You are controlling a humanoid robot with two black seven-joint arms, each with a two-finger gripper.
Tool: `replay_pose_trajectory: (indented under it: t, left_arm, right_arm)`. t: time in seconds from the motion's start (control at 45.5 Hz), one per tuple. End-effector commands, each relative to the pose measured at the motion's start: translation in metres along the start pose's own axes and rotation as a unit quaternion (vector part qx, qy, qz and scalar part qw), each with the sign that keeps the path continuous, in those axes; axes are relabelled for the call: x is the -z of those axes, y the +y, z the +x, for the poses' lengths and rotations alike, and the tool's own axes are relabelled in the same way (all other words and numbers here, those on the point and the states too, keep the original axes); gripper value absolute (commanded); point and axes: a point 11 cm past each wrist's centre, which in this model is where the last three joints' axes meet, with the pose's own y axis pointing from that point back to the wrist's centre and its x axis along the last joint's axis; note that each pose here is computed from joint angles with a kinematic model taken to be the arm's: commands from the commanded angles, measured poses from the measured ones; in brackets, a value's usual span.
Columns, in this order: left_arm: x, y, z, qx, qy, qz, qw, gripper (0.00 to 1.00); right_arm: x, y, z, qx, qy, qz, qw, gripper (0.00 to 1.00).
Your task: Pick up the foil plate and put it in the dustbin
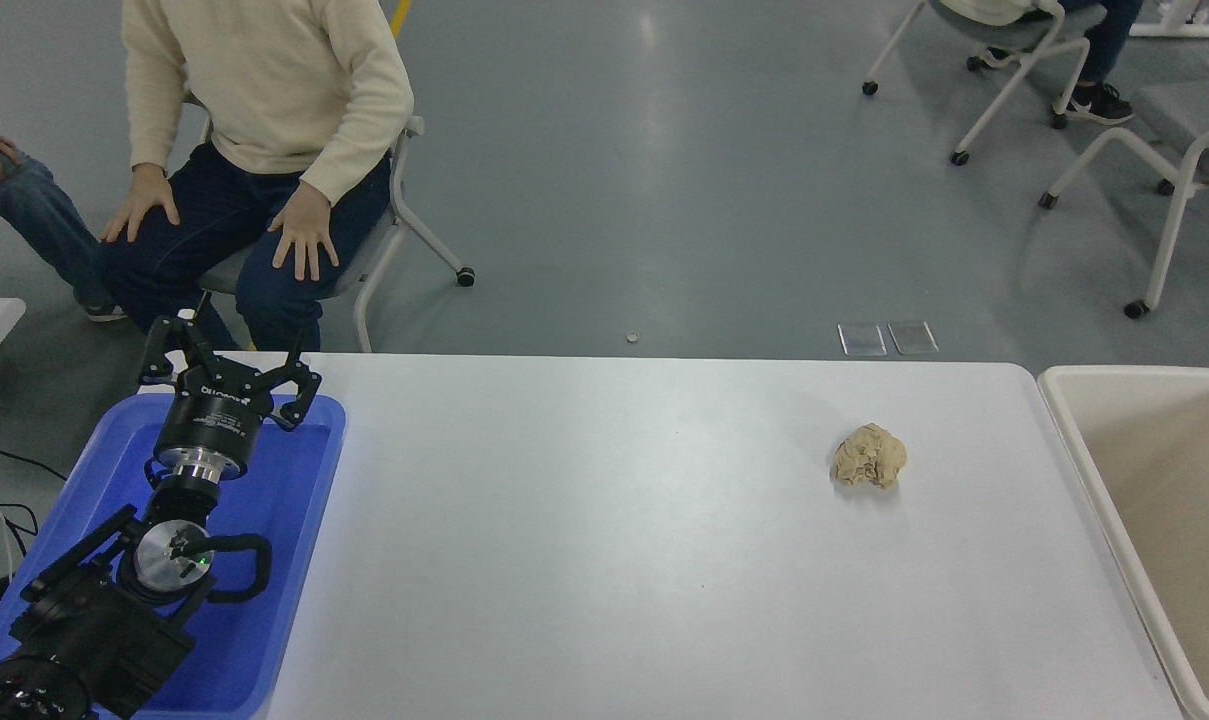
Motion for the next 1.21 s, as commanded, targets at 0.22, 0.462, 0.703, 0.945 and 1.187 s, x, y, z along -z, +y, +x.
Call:
replay_pose_trajectory:
  t: [0.22, 0.462, 0.703, 0.945, 1.187]
  left_arm:
    - [0.000, 0.000, 0.000, 0.000, 0.000, 0.000, 1.000, 1.00]
    - [0.000, 0.000, 0.000, 0.000, 0.000, 0.000, 1.000, 1.00]
    - [0.000, 0.000, 0.000, 0.000, 0.000, 0.000, 1.000, 1.00]
    - [0.000, 0.000, 0.000, -0.001, 0.000, 0.000, 1.000, 1.00]
    - [0.000, 0.000, 0.000, 0.000, -0.001, 0.000, 1.000, 1.00]
  right_arm:
    - [0.073, 0.097, 0.022, 0.158, 0.186, 0.032, 0.969, 1.00]
    - [0.156, 0.192, 0.038, 0.287, 0.286, 0.065, 0.912, 1.00]
    - [0.234, 0.254, 0.056, 0.218, 0.384, 0.083, 0.893, 1.00]
    - [0.282, 0.311, 0.045, 0.187, 0.427, 0.142, 0.873, 1.00]
    - [0.288, 0.325, 0.051, 0.174, 0.424, 0.159, 0.875, 1.00]
